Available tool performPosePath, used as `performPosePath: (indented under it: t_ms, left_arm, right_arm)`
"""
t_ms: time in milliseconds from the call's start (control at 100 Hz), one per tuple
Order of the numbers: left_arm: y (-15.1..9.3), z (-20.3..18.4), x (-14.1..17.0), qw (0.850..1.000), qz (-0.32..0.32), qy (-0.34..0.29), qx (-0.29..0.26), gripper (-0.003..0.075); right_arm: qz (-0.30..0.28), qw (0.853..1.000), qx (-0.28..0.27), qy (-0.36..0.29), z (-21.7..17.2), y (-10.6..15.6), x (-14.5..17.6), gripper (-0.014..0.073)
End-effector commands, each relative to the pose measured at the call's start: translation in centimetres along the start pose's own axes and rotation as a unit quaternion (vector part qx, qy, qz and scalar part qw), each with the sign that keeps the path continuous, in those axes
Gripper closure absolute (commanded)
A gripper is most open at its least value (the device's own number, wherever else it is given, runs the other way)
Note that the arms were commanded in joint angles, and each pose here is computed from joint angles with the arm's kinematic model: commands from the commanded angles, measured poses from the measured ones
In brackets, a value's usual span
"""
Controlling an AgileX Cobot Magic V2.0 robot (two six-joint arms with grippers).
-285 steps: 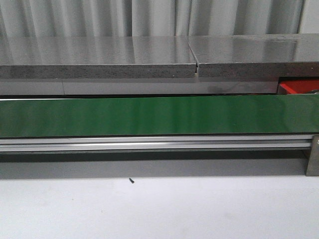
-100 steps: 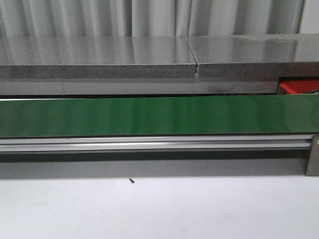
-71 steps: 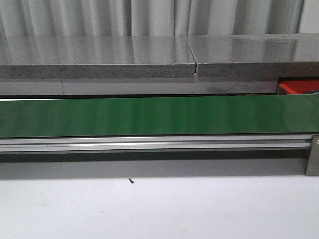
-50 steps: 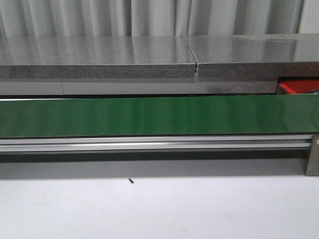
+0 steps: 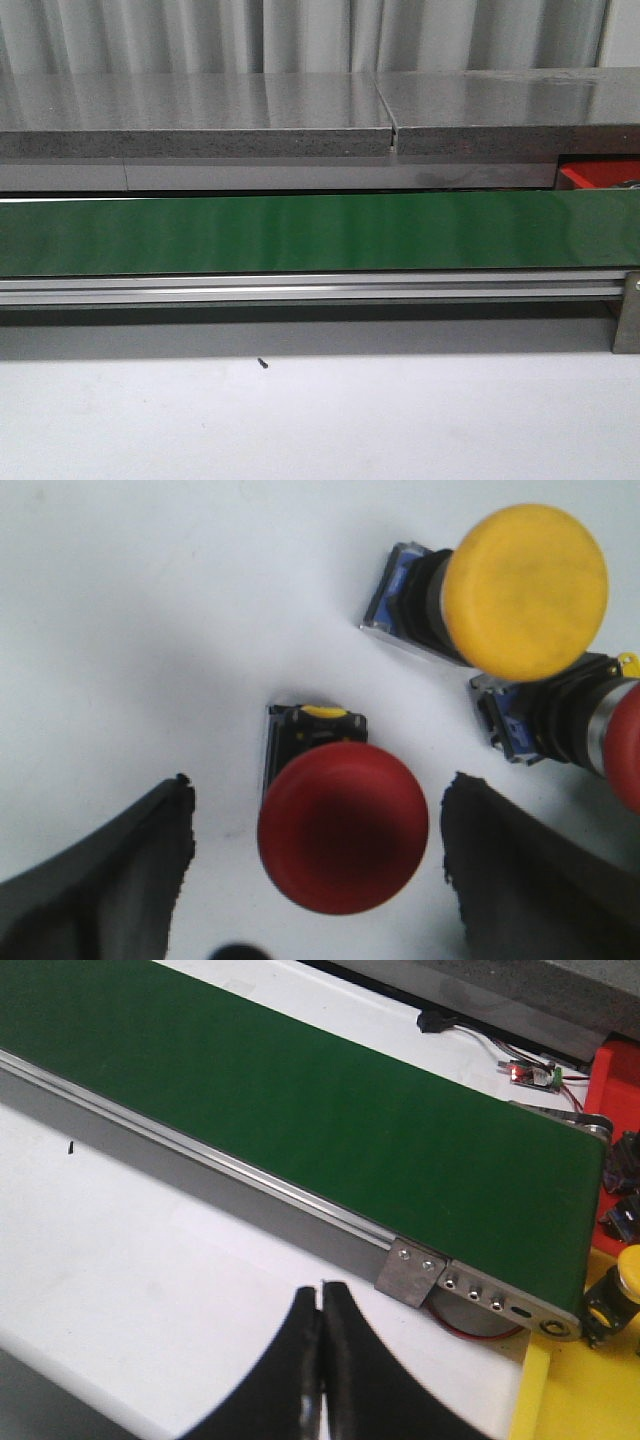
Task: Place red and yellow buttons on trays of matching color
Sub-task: 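Lower the left gripper onto a red-capped button and grasp it, then set the red button on the belt with the left gripper and release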
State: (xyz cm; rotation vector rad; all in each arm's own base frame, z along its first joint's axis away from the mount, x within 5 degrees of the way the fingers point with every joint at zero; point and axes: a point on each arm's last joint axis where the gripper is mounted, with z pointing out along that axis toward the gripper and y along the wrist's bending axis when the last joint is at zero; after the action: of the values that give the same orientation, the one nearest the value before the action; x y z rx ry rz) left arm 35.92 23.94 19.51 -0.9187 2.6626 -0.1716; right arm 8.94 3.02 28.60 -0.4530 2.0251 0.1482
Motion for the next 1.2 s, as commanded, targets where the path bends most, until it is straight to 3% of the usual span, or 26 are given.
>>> performPosePath:
  t_ms: [0,100,240,390,670,910,1190]
  left_arm:
    - [-0.5,-2.4,-0.9,0.999,-0.004,-0.048,0.007,0.0334]
    - [-0.5,-2.3,-1.0,0.999,-0.005,-0.050,0.006,0.0422]
    - [-0.4,-2.3,-1.0,0.998,-0.005,-0.054,0.006,0.0479]
    - [-0.7,-3.3,-0.7,0.999,0.015,-0.047,0.009,0.0479]
    - [-2.7,-9.9,0.0,0.993,0.040,-0.112,0.019,0.0480]
    - [-4.7,-14.5,2.3,0.985,0.058,-0.157,0.038,0.0480]
    - [-6.9,-15.3,4.5,0.984,0.083,-0.149,0.060,0.0480]
  right_arm:
    - [-0.003,0.999,0.010,-0.043,-0.5,-0.2,-1.3,0.0709]
    - [-0.003,0.999,0.010,-0.043,-0.5,-0.2,-1.3,0.0709]
    - [-0.003,0.999,0.010,-0.043,-0.5,-0.2,-1.3,0.0709]
    - [-0.003,0.999,0.010,-0.043,-0.5,-0.2,-1.3,0.0709]
    - [-0.003,0.999,0.010,-0.043,-0.5,-0.2,-1.3,0.0709]
    - [-0.003,0.999,0.010,-0.043,-0.5,-0.2,-1.3,0.0709]
    - [-0.003,0.999,0.010,-0.043,-0.5,-0.2,-1.3,0.0709]
